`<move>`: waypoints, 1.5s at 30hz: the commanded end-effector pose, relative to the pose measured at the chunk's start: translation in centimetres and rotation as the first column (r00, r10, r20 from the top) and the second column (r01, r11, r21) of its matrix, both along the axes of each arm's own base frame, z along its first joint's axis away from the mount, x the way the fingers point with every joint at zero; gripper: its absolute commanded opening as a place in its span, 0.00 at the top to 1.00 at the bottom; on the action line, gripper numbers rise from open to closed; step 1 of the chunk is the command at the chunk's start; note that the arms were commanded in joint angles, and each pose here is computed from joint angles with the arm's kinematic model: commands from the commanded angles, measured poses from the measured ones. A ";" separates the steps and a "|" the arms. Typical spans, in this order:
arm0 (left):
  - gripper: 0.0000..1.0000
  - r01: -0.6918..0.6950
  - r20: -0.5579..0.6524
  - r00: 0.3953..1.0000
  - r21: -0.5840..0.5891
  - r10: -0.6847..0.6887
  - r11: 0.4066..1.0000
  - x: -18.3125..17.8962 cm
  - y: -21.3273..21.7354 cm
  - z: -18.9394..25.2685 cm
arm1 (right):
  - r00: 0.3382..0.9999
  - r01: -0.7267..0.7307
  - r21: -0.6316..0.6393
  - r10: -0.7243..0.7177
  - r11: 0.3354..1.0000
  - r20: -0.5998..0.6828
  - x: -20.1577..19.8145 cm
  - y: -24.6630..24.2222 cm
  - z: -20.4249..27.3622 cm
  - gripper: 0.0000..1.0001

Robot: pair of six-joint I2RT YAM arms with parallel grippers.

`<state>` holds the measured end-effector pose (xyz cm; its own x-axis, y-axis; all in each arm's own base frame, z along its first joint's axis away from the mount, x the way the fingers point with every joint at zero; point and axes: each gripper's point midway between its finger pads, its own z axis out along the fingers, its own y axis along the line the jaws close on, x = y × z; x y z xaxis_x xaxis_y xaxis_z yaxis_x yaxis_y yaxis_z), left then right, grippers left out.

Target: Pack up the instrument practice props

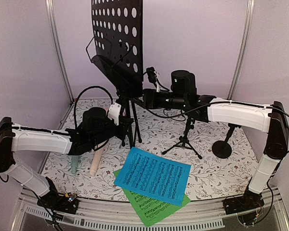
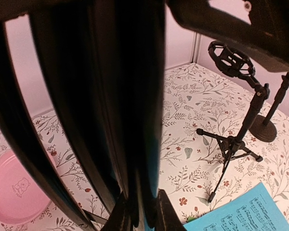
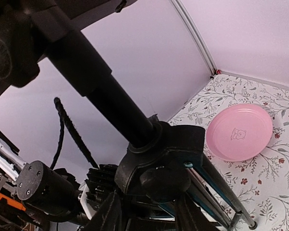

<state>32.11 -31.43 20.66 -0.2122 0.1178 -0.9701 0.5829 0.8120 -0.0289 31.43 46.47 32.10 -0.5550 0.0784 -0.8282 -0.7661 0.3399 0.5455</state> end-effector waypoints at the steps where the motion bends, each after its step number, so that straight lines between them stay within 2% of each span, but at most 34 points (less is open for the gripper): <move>1: 1.00 -0.006 -0.044 0.999 0.118 0.011 0.993 0.2 0.8 -3.1 | 0.995 -0.068 0.125 0.059 0.990 0.076 -2.9 -0.7 5.5 0.55; 6: 1.00 -0.001 -0.042 0.999 0.110 0.005 0.994 0.1 0.8 -2.8 | 0.982 0.008 -0.001 -0.008 1.000 0.191 -2.5 -2.4 3.0 0.46; 9: 1.00 0.003 -0.044 0.999 0.107 0.002 0.994 0.0 0.8 -2.7 | 0.964 0.055 -0.092 -0.029 0.994 0.263 -1.9 -3.1 1.9 0.37; 15: 1.00 0.005 -0.046 0.999 0.108 0.000 0.994 0.0 0.7 -2.8 | 0.899 0.148 -0.286 -0.008 0.947 0.439 0.2 -3.1 -0.1 0.23; 18: 1.00 0.006 -0.046 0.999 0.110 -0.001 0.994 0.0 0.7 -2.8 | 0.874 0.159 -0.301 0.008 0.940 0.485 0.7 -2.7 -0.6 0.24; 24: 1.00 0.004 -0.048 0.999 0.121 0.002 0.993 0.1 0.7 -3.1 | 0.857 0.061 -0.200 0.051 0.978 0.513 -0.4 -1.0 1.1 0.27; 28: 1.00 0.007 -0.054 0.999 0.126 0.000 0.992 0.1 0.6 -3.4 | 0.852 0.028 -0.144 0.051 0.989 0.520 -0.7 -0.4 2.4 0.41; 34: 1.00 0.007 -0.053 0.999 0.131 0.000 0.991 0.2 0.6 -3.5 | 0.858 0.060 -0.138 0.020 0.989 0.513 0.5 0.0 2.5 0.47; 42: 1.00 0.009 -0.054 0.999 0.130 -0.002 0.991 0.1 0.6 -3.5 | 0.862 0.096 -0.134 -0.015 0.986 0.507 1.4 0.2 2.3 0.49; 45: 1.00 0.010 -0.054 0.999 0.130 -0.003 0.991 0.1 0.6 -3.5 | 0.859 0.168 -0.127 -0.082 0.978 0.505 2.6 -0.5 2.5 0.39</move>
<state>32.20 -31.60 20.65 -0.2115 0.1218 -0.9697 0.5866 0.8095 -0.0263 32.73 46.13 33.04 -0.0815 -0.0877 -0.9928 -0.8980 0.4386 0.0349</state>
